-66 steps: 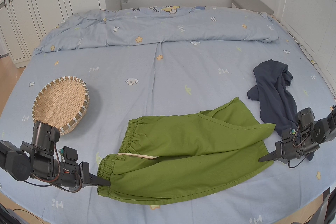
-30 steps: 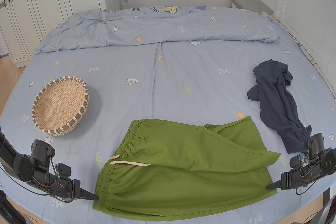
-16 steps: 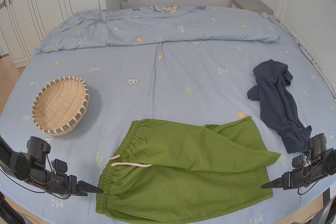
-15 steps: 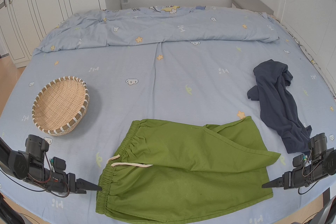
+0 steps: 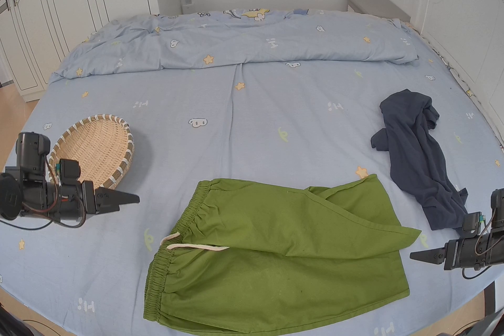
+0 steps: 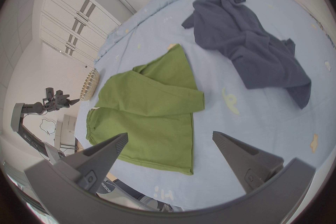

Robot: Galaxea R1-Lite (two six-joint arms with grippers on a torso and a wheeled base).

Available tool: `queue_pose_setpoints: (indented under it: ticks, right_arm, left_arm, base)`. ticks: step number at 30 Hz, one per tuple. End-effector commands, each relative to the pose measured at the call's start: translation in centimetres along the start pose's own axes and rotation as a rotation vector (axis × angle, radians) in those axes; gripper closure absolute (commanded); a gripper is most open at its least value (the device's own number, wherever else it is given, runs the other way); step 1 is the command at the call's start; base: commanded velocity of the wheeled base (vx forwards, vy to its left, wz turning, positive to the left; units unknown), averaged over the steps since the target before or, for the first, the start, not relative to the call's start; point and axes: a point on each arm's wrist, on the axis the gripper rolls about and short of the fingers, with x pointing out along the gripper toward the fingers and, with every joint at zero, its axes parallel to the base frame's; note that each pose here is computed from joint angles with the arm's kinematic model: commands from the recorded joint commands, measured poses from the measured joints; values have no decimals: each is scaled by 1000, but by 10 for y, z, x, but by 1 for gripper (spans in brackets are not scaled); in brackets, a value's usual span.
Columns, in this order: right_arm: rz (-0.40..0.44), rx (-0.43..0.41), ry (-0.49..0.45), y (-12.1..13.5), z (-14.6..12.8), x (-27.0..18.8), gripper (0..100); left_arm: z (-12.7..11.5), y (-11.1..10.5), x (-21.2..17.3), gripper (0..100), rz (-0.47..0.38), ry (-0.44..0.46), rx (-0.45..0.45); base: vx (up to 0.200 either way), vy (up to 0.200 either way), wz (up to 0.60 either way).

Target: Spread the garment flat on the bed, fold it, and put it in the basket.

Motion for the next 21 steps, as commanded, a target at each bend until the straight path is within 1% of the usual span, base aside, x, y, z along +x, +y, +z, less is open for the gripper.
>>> queue_pose_setpoints:
  ticks: [1,2,3,5,7,8,9,11,13,16,21]
  right_arm:
    - [9,-50,-84,9,1,-15,0]
    - [10,-55,-91,10,1,-16,0]
    - [10,-55,-91,10,1,-16,0]
    - [15,-67,-113,13,1,-20,0]
    - [16,-71,-120,13,0,-21,0]
    - [16,-71,-120,13,0,-21,0]
    - [14,-70,-123,13,1,-22,0]
    - [15,-74,-130,14,2,-22,0]
    - [15,-75,-133,14,3,-23,0]
    - [15,-71,-132,14,3,-23,0]
    - [14,-69,-132,14,0,-23,0]
  left_arm:
    - [36,10,49,0,-78,51,39]
    - [39,13,56,0,-84,58,43]
    - [39,13,56,0,-84,58,43]
    - [43,14,78,0,-131,94,60]
    - [45,12,88,0,-164,107,83]
    - [45,13,88,0,-166,108,85]
    - [49,20,102,0,-181,113,96]
    - [52,29,122,0,-187,127,105]
    - [58,37,133,0,-188,126,110]
    - [59,42,141,0,-188,133,106]
    - [58,48,150,0,-187,138,127]
  base:
    - [0,0,0]
    - [0,0,0]
    - [0,0,0]
    - [0,0,0]
    - [0,0,0]
    - [0,0,0]
    - [0,0,0]
    - [0,0,0]
    - [0,0,0]
    - [0,0,0]
    - [0,0,0]
